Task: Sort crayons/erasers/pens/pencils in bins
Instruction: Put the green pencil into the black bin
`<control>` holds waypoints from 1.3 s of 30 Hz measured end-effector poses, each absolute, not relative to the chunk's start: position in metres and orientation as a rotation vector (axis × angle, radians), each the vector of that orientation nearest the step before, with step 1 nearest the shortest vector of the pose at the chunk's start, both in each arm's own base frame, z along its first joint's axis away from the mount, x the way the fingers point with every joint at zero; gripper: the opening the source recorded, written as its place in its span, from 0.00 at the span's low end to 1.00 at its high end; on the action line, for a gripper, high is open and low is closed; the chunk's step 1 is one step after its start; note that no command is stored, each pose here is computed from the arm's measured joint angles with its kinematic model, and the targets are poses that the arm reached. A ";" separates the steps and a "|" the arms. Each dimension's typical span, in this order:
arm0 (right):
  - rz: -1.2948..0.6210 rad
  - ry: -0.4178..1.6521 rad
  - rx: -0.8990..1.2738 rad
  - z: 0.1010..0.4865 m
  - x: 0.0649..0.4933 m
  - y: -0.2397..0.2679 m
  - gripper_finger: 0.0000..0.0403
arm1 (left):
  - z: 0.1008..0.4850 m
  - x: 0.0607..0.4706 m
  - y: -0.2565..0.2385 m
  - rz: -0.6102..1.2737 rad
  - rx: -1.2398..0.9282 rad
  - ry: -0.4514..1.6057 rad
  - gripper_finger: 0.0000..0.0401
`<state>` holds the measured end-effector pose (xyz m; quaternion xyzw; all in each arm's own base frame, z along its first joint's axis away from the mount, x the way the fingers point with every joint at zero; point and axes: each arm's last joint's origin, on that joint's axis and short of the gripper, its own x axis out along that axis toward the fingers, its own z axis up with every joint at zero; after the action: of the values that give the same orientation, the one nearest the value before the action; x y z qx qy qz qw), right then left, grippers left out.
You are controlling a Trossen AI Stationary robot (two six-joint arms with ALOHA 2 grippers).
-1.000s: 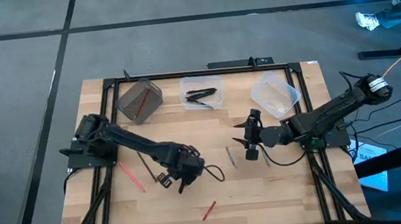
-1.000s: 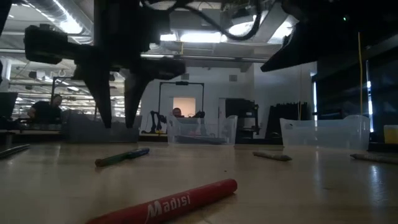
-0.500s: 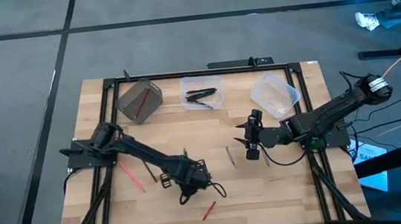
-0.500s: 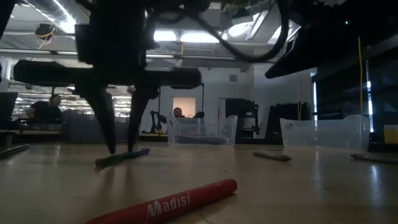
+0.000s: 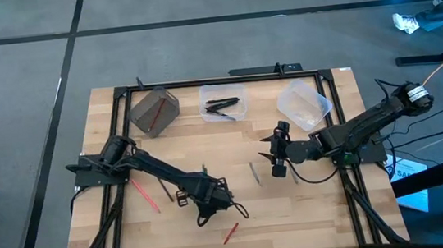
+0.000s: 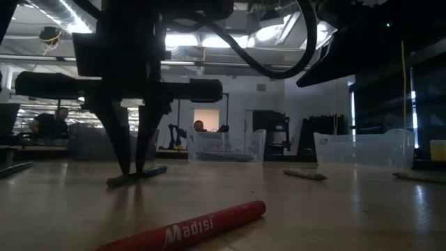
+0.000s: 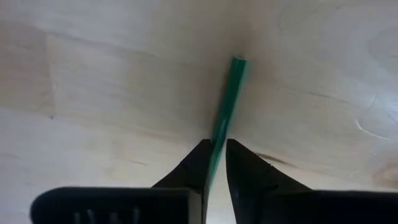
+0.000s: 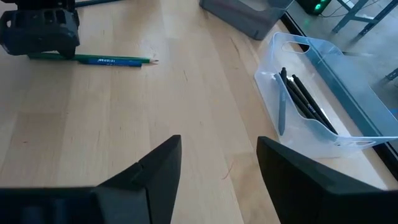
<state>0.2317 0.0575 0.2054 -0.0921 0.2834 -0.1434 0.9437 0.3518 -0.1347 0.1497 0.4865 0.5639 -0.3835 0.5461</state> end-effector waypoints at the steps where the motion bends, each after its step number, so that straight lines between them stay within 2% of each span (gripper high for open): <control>1: -0.293 0.577 -0.187 0.205 0.232 0.057 0.53 | 0.148 0.352 -0.135 -0.908 1.156 1.341 0.12; 6: -0.292 0.578 -0.188 0.205 0.232 0.057 0.53 | 0.142 0.353 -0.135 -0.926 1.181 1.358 0.19; 9: -0.293 0.578 -0.187 0.205 0.232 0.057 0.53 | 0.138 0.353 -0.134 -0.934 1.184 1.374 0.20; 20: -0.293 0.578 -0.185 0.205 0.232 0.057 0.53 | 0.137 0.351 -0.138 -0.889 1.121 1.406 0.02; 29: -0.300 0.574 -0.161 0.205 0.232 0.057 0.53 | 0.149 0.355 -0.149 -0.824 1.119 1.424 0.02; 39: -0.301 0.574 -0.159 0.205 0.232 0.057 0.53 | 0.193 0.360 -0.133 -0.689 0.993 1.593 0.01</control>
<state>0.2317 0.0575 0.2052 -0.0783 0.2817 -0.1478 0.9448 0.3600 -0.1326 0.1931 0.4178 0.6703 -0.2900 0.5404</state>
